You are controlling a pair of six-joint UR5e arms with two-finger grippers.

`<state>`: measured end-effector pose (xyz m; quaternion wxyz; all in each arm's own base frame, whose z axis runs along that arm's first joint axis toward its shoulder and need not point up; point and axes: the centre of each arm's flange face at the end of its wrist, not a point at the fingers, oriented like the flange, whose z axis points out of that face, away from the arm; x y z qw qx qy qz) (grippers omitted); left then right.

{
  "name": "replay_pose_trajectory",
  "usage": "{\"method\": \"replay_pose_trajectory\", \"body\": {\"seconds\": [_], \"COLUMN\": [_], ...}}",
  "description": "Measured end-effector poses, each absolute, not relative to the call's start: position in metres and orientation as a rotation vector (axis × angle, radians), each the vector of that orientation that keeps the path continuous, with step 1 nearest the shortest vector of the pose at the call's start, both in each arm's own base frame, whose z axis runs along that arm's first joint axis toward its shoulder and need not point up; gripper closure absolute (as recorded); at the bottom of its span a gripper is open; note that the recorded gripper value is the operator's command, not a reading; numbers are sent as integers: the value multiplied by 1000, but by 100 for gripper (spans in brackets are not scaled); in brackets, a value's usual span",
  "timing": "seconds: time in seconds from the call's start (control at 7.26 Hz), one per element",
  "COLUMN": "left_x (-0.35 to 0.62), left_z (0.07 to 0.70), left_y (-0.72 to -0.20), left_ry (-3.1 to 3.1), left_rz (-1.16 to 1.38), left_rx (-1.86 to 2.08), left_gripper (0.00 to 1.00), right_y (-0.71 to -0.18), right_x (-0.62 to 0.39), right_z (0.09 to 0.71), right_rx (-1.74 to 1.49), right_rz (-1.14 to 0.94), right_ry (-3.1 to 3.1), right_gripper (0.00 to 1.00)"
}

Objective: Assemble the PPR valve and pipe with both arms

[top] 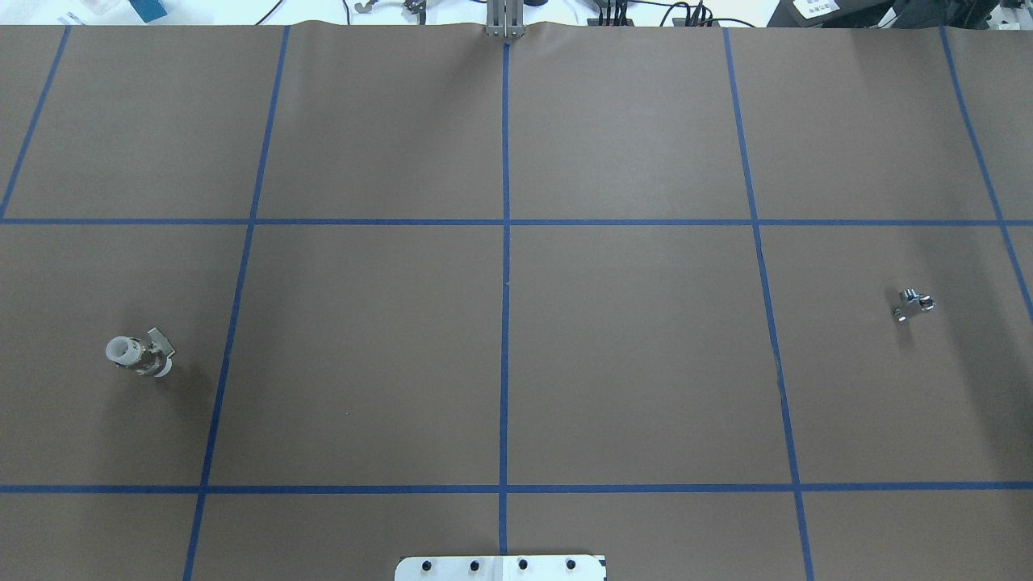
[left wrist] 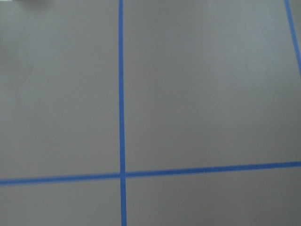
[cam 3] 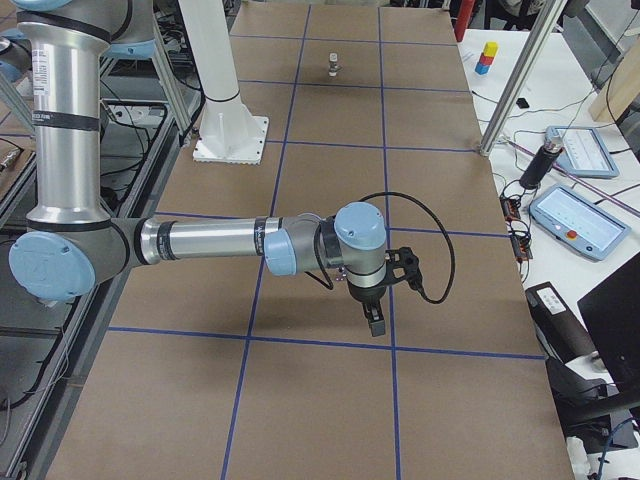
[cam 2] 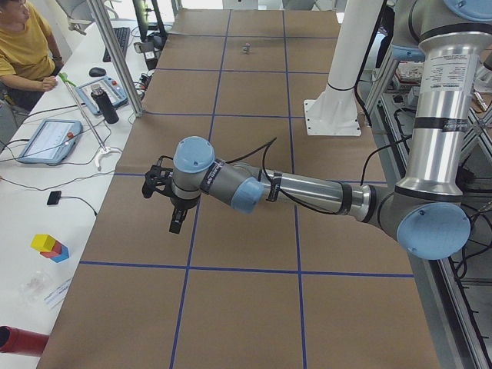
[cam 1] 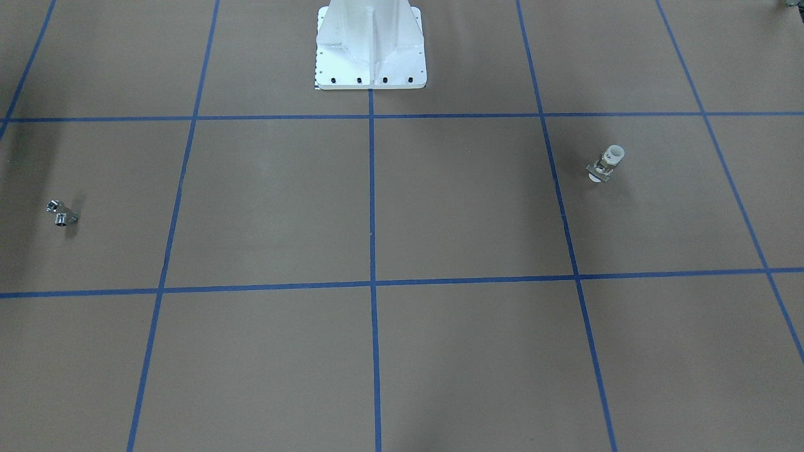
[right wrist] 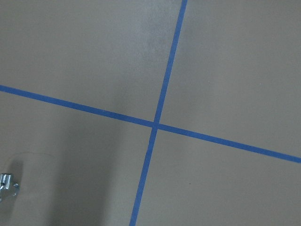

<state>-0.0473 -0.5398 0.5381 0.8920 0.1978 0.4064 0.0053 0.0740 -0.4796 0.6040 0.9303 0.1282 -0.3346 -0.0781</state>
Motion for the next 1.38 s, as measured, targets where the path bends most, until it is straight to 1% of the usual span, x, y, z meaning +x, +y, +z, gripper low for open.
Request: {"method": "replay_pose_trajectory", "body": {"seconds": [0.28, 0.41, 0.55, 0.96, 1.38], "left_x": [5, 46, 78, 135, 219], "left_z": [520, 500, 482, 460, 461], "left_y": [-542, -537, -522, -434, -385], "left_ry": [889, 932, 978, 1007, 945], "left_rz": [126, 163, 146, 141, 122], "left_rx": [501, 496, 464, 366, 281], "left_gripper": [0, 0, 0, 0, 0], "right_y": [-481, -481, -481, -480, -477], "right_x": [74, 74, 74, 74, 74], "right_z": [611, 612, 613, 614, 617], "right_rx": [270, 270, 268, 264, 259], "right_rz": [-162, -162, -161, -159, -156], "right_ry": [-688, -688, -688, -688, -688], "right_gripper": [0, 0, 0, 0, 0]}}
